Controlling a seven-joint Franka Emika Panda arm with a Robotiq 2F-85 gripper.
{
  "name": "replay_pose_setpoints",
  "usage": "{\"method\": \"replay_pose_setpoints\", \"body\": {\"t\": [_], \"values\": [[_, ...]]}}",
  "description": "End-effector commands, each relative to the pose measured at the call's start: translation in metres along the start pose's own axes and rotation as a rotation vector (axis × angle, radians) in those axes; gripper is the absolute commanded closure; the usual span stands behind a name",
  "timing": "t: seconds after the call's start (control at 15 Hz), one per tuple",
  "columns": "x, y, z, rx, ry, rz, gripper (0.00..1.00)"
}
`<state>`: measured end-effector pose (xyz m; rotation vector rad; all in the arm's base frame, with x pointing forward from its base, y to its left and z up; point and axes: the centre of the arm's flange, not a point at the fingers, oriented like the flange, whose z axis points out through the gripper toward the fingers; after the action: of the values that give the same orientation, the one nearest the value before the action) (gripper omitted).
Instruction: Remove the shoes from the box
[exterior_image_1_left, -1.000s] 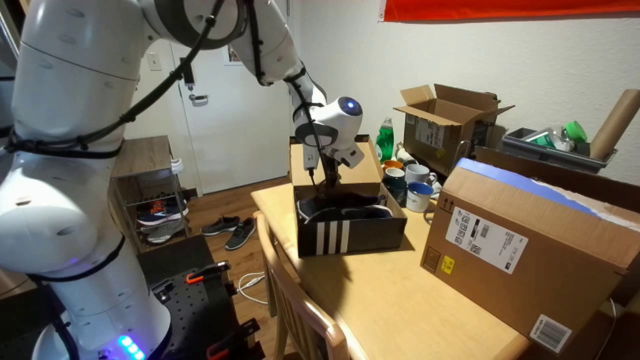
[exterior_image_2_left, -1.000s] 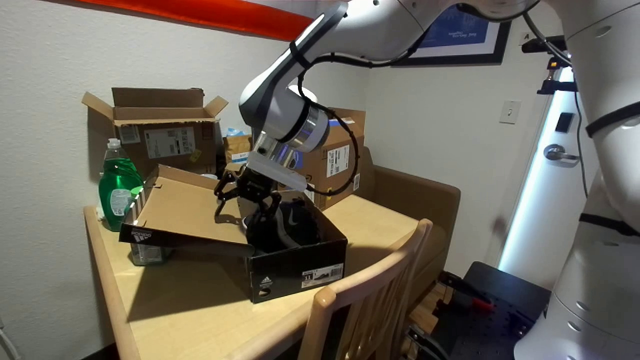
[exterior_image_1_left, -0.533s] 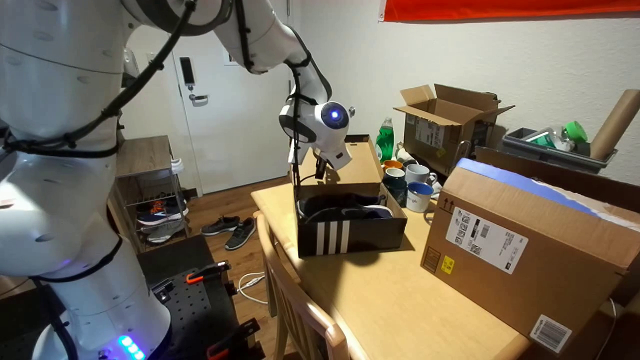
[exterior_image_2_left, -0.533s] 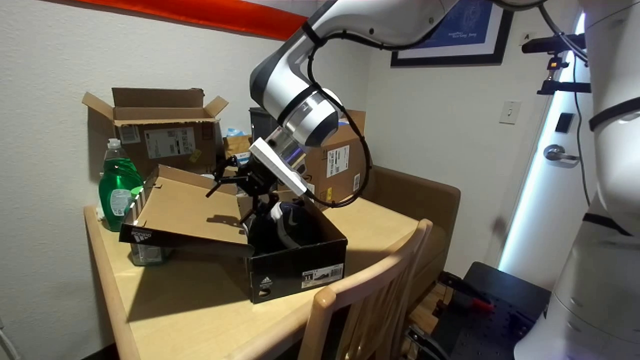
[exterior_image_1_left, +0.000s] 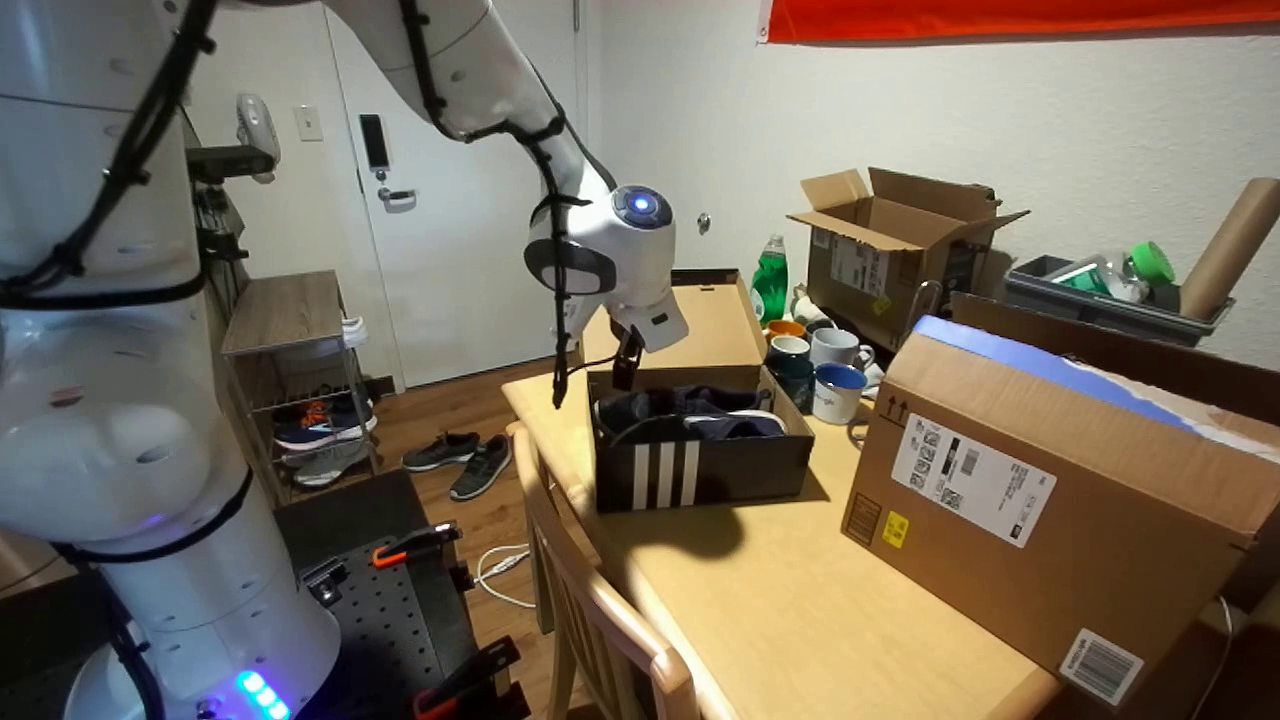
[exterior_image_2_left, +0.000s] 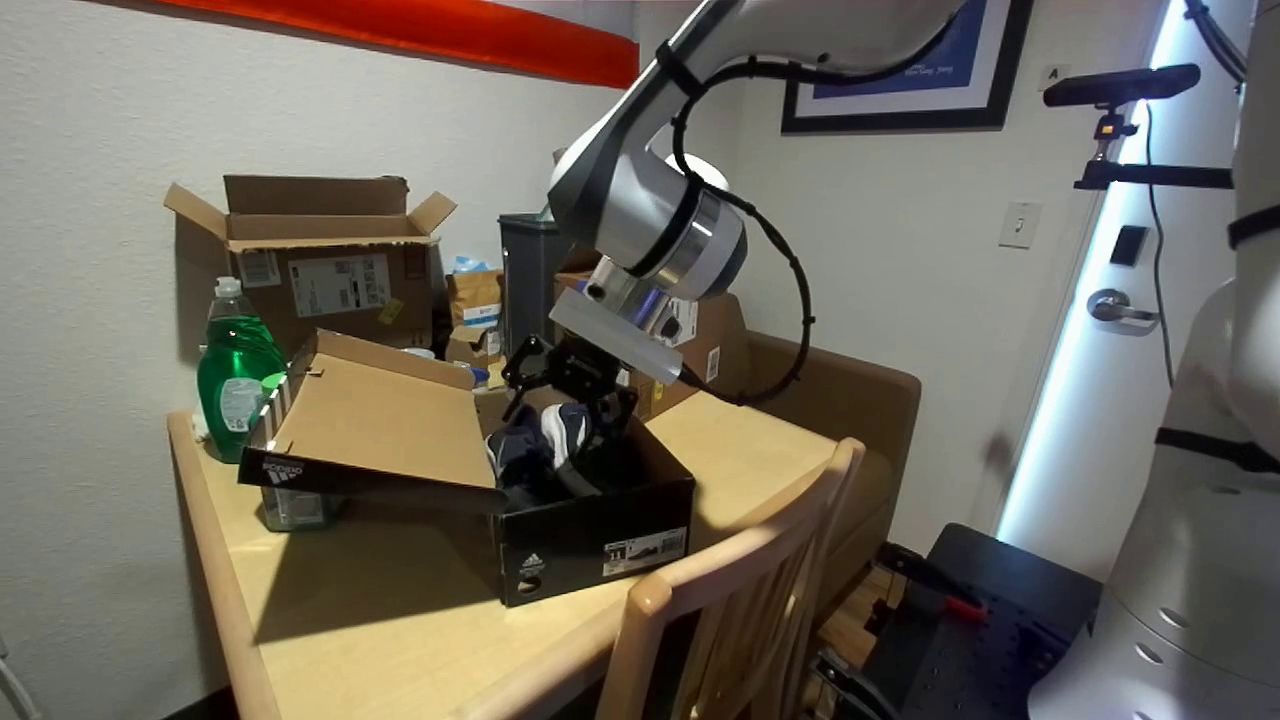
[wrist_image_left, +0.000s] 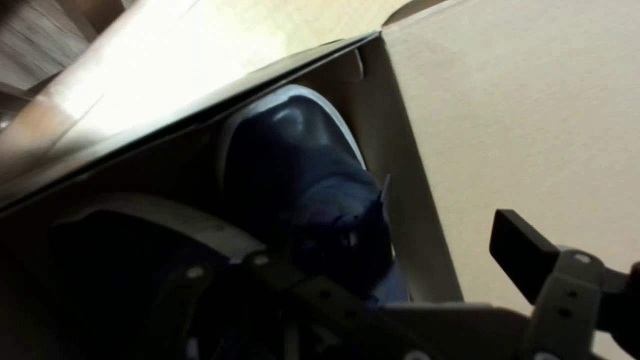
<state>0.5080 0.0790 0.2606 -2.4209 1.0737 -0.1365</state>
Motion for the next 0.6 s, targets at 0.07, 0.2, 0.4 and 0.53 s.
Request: {"method": "replay_pose_setpoints", "body": {"t": [0.07,0.2,0.4,0.53], "values": [[-0.015,-0.009,-0.040,-0.117,0.017,0.023,0.00],[-0.016,-0.014,-0.044,-0.143,0.021,0.017,0.00],[-0.012,-0.026,-0.040,-0.180,0.003,-0.004,0.00],[-0.010,-0.032,-0.039,-0.187,-0.017,-0.023,0.00]]}}
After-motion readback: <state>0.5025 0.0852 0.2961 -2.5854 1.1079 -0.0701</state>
